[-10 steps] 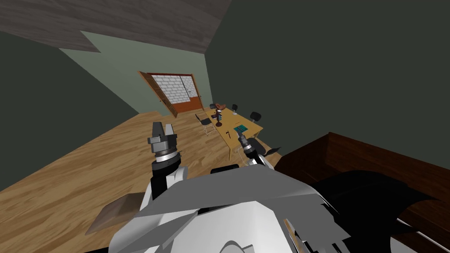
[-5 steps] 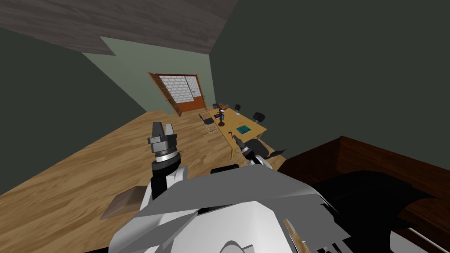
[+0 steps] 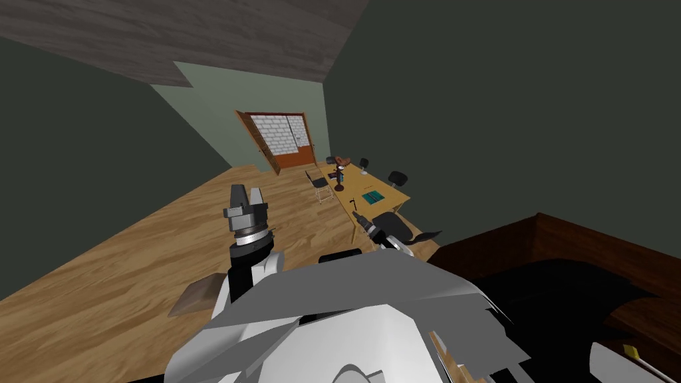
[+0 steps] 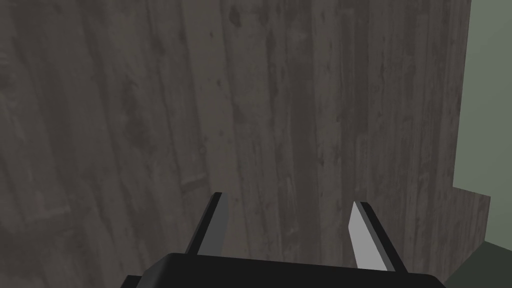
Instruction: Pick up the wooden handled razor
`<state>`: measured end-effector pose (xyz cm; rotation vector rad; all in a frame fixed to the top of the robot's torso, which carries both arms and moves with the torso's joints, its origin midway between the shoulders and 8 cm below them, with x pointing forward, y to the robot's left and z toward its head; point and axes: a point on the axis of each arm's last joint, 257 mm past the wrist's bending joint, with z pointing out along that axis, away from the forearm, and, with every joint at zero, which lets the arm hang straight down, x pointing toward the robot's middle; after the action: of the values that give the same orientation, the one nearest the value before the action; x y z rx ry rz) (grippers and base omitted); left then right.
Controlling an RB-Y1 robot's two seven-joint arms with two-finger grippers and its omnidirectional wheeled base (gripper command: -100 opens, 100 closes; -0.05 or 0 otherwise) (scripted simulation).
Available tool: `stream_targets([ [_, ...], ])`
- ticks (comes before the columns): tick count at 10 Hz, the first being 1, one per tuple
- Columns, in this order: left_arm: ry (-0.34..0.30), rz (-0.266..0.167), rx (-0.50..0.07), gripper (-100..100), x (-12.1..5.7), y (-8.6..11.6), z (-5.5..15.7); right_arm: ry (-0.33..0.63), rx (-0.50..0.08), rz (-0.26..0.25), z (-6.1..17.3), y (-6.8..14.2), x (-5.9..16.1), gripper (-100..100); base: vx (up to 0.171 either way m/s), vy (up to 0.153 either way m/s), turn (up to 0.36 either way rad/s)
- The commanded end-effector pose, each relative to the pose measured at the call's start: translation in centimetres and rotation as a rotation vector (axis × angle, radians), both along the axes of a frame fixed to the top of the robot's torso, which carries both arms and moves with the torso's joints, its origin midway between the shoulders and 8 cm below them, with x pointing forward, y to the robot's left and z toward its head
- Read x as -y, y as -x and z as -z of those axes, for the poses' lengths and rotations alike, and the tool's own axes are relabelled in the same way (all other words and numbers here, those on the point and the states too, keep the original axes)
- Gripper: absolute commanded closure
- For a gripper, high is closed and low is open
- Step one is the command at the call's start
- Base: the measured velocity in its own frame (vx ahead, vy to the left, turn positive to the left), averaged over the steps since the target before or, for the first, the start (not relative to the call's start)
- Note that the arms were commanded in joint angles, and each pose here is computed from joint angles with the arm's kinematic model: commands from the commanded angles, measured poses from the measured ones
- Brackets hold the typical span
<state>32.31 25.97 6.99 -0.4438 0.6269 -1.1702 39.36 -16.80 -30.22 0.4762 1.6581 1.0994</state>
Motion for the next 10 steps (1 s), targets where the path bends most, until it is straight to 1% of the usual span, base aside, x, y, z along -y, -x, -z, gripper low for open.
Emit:
stream_targets([
  [1, 0.0, 0.0, 0.0, 0, 0.0, 0.0, 0.0, 0.04, -0.035, -0.002, 1.8, 0.1, 0.6, -100, 0.022, 0.033, 0.072],
  [3, 0.0, 0.0, 0.0, 0, 0.0, 0.0, 0.0, 0.172, -0.103, -0.03, 6.0, 0.4, 2.2, -100, 0.04, 0.06, 0.165],
  [4, 0.0, 0.0, 0.0, 0, 0.0, 0.0, 0.0, 0.178, -0.116, -0.025, 6.6, 0.5, 2.5, -100, 0.033, 0.059, 0.091],
  [6, 0.0, 0.0, 0.0, 0, 0.0, 0.0, 0.0, 0.312, -0.178, -0.042, 10.2, 0.7, 5.1, -100, 0.054, 0.077, 0.179],
  [7, 0.0, 0.0, 0.0, 0, 0.0, 0.0, 0.0, 0.317, -0.188, -0.038, 10.7, 0.9, 5.5, -100, 0.048, 0.05, 0.064],
  [9, 0.0, 0.0, 0.0, 0, 0.0, 0.0, 0.0, 0.45, -0.249, -0.041, 13.7, 1.1, 9.0, -100, 0.046, 0.057, 0.168],
  [10, 0.0, 0.0, 0.0, 0, 0.0, 0.0, 0.0, 0.452, -0.254, -0.039, 14.0, 1.2, 9.2, -100, 0.046, 0.041, 0.059],
])
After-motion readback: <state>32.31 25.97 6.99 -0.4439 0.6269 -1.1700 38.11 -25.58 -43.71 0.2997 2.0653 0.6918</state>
